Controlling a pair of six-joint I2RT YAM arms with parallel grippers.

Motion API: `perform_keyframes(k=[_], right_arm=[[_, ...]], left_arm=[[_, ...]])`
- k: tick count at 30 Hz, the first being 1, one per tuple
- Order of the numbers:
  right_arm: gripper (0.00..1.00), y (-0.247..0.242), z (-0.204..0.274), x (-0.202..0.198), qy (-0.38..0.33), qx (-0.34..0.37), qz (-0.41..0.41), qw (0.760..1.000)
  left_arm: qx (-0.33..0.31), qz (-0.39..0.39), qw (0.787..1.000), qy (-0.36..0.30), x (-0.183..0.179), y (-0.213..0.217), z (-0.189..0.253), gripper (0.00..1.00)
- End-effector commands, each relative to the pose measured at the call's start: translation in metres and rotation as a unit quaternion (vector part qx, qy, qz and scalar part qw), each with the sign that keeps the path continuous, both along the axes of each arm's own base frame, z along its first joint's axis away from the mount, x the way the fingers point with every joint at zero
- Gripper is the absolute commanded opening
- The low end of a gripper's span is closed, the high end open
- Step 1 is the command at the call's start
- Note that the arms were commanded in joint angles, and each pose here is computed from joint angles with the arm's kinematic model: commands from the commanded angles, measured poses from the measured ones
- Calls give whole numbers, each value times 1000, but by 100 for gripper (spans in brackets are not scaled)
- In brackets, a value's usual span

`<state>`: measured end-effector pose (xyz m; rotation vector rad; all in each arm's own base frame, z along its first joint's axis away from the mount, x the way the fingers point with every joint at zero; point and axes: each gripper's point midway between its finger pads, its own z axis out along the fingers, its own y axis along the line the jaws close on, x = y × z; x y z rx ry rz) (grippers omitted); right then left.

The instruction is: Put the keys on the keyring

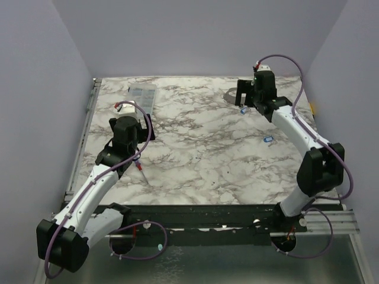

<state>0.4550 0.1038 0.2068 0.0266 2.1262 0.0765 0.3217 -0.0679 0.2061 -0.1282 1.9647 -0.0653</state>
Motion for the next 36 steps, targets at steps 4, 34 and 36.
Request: perform_keyframes(k=[4, 34, 36], right_arm=[[89, -18, -24, 60, 37, -29, -15, 999], [65, -76, -150, 147, 134, -24, -77, 988], [64, -82, -156, 152, 134, -21, -79, 988]], left_arm=[[6, -5, 1000, 7, 0, -2, 0, 99], [23, -2, 999, 31, 9, -3, -15, 99], [23, -2, 999, 32, 9, -3, -15, 99]])
